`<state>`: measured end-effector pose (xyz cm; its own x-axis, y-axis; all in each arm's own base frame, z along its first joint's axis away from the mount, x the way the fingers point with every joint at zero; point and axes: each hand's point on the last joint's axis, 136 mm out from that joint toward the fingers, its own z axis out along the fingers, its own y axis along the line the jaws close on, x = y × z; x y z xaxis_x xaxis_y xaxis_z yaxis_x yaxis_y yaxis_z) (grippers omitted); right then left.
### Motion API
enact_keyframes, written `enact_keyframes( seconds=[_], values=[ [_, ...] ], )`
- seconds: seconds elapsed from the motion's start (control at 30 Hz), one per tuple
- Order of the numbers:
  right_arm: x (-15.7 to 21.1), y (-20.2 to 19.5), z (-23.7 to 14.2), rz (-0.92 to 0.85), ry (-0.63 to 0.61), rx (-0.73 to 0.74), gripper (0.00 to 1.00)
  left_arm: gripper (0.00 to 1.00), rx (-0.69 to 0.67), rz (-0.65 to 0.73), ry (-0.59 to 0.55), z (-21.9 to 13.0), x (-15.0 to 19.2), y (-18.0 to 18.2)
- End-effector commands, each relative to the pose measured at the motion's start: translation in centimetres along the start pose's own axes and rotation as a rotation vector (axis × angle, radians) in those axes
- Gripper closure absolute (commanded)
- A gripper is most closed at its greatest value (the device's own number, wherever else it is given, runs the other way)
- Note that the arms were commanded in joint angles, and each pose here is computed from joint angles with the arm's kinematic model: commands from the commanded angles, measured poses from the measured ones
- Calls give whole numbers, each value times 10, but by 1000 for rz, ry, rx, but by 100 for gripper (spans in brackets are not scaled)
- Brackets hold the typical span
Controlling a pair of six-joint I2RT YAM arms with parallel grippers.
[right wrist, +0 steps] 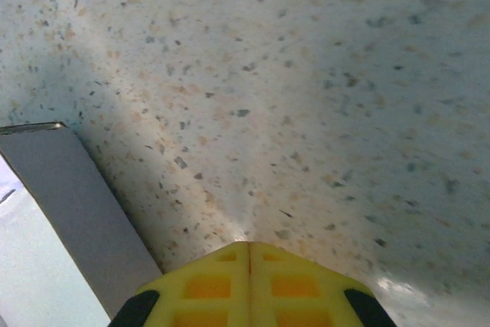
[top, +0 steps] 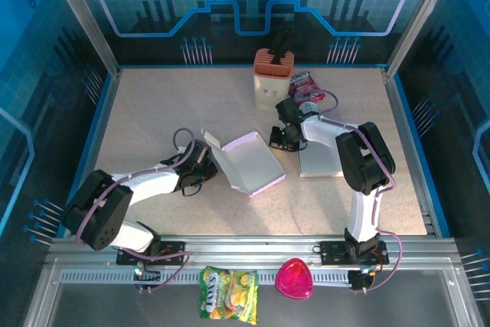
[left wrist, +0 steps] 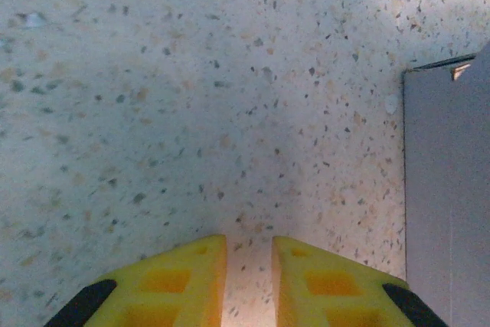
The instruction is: Fold the paper box
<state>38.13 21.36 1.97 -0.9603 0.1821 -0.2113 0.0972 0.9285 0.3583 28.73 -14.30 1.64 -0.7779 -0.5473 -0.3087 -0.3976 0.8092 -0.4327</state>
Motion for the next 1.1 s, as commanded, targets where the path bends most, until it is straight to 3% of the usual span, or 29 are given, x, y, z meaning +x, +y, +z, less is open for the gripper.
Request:
enact_keyframes(
  seconds=[0.0, 0.63, 1.07],
  values=[
    [0, 18, 7, -51, 11, -93, 97, 78, 92, -20, -6, 7, -12, -25],
    [57, 56, -12, -62, 2, -255, 97, 81, 195, -83, 3, 23, -38, -29],
    [59, 66, -5, -69, 7, -255, 97, 82, 271, -54, 57, 31, -40, -50]
  ],
)
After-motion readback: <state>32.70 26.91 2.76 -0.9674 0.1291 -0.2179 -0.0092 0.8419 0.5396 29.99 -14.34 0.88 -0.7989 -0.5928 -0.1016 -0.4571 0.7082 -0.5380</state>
